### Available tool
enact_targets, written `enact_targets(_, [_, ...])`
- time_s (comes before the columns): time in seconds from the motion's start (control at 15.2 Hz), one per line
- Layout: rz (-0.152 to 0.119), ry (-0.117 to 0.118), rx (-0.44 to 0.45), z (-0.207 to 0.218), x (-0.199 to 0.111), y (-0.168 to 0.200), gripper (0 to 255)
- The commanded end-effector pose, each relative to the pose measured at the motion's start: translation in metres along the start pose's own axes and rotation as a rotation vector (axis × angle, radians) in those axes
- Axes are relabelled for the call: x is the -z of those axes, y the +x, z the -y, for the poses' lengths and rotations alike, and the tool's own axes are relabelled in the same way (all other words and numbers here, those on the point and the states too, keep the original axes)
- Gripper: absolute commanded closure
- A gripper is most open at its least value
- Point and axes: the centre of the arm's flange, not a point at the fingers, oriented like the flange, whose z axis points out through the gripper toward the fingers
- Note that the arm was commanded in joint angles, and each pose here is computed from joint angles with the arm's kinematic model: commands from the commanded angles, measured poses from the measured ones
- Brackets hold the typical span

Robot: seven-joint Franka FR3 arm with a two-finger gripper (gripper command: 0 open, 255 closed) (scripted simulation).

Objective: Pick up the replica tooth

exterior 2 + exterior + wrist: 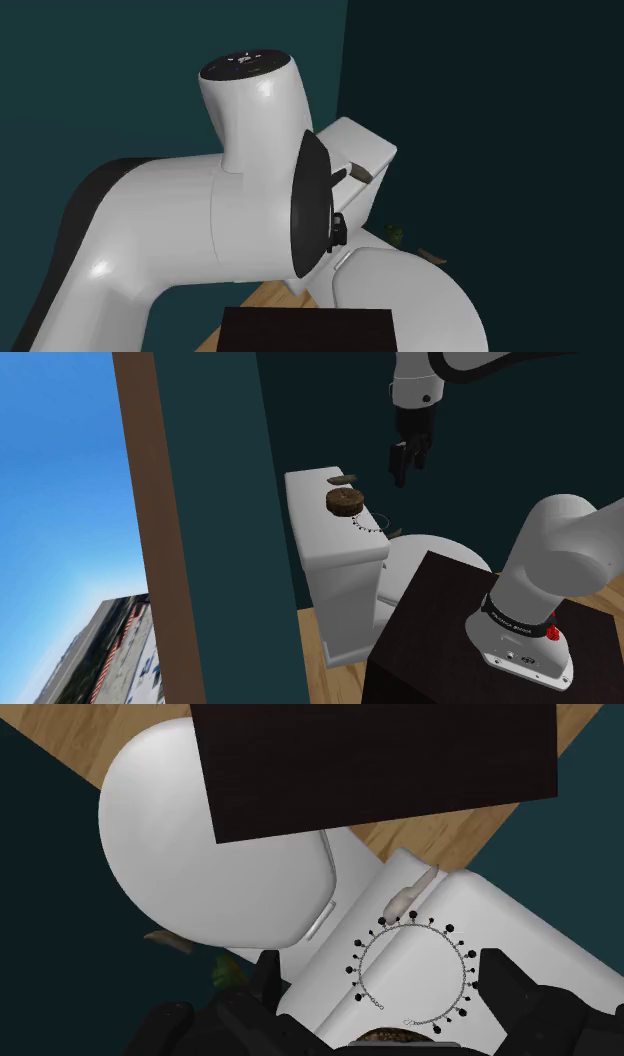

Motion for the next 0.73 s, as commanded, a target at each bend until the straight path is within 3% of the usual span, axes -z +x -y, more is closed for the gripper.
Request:
enact_targets(0.0, [0.000,0.000,0.000,0.000,0.000,0.000,0])
enact_targets(0.66, [-0.056,0.007,0.453,-0.079,-0.037,0.092,0])
